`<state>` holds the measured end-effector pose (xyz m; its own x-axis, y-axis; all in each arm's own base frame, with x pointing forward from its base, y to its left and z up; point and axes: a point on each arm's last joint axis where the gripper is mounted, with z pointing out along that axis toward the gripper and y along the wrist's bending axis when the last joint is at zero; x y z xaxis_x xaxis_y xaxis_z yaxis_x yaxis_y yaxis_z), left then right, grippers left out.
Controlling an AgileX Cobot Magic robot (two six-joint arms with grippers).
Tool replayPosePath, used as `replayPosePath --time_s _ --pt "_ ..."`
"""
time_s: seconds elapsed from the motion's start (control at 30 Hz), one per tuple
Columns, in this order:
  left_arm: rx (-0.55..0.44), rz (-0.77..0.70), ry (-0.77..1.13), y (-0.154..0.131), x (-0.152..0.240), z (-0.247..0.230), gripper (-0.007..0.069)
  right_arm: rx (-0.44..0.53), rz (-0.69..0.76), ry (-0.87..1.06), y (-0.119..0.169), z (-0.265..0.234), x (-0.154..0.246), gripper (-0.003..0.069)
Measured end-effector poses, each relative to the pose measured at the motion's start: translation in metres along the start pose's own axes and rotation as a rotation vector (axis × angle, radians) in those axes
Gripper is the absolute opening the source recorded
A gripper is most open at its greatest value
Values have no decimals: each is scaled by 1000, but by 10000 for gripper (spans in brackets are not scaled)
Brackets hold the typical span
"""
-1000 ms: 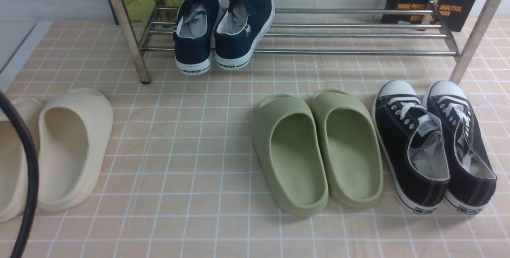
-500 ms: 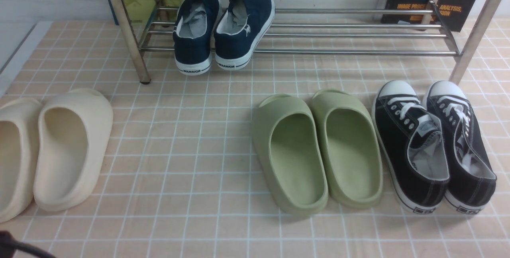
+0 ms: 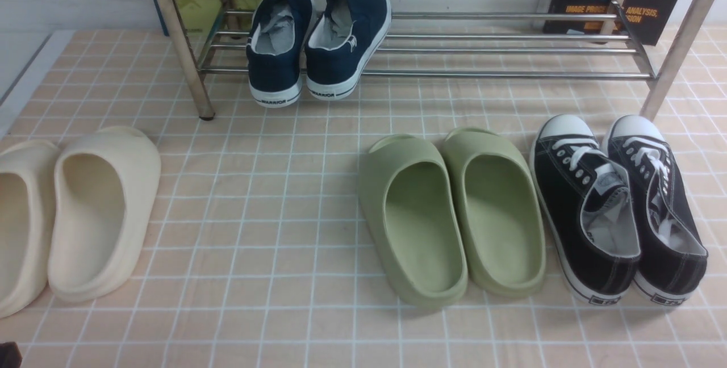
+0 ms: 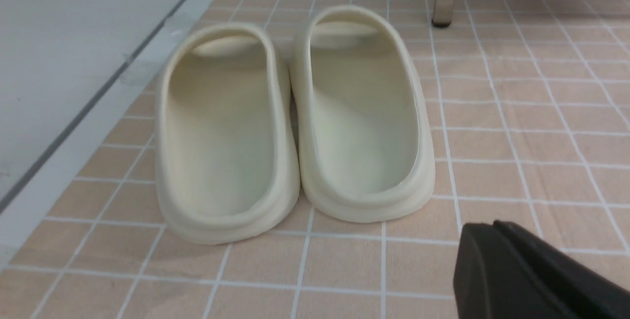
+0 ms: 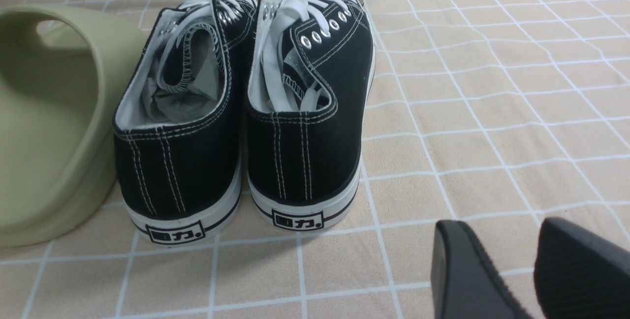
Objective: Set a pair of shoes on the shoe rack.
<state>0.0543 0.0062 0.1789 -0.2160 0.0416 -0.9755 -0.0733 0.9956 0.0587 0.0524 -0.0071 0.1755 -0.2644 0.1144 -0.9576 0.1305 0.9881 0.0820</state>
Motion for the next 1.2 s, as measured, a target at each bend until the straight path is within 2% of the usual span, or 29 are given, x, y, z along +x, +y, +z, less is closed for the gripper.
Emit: replayPosePath --time_s 0.27,1.2 --pt "-7 4 67 1 6 0 18 0 0 0 0 0 0 238" --pt "-6 -2 72 1 6 0 41 0 0 0 0 0 0 238"
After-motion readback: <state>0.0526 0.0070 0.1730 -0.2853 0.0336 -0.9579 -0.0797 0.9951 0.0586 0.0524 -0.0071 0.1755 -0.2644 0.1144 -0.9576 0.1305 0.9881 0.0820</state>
